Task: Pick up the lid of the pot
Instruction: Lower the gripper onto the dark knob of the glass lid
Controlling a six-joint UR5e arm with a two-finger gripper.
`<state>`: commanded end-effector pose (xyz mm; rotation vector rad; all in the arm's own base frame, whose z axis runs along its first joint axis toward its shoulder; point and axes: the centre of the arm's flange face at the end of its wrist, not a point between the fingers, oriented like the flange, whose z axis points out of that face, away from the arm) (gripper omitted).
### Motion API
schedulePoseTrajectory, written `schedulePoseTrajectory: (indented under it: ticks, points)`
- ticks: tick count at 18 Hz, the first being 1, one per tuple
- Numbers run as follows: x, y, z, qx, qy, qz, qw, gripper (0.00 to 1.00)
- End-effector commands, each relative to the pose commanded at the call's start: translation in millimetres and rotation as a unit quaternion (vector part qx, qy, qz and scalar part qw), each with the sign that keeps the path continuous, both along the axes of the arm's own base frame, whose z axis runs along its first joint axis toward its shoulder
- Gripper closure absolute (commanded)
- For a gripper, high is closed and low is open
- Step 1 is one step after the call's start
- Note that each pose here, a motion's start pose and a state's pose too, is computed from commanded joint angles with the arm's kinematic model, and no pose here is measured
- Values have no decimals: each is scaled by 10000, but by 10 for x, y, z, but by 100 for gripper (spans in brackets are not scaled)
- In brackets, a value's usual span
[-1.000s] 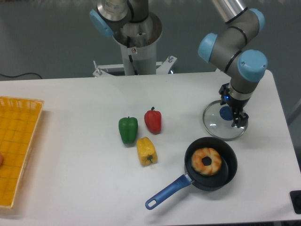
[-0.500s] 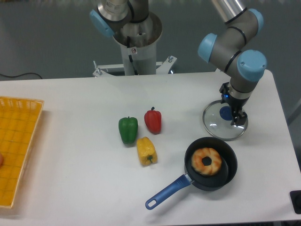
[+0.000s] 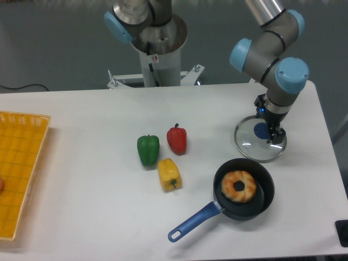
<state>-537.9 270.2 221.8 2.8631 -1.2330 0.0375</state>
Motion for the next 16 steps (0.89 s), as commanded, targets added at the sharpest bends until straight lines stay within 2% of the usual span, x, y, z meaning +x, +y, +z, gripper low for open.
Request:
schedulePoseTrajectory:
  ticks: [16]
  points:
    - [-20, 16, -133, -6, -64, -84, 9999, 2]
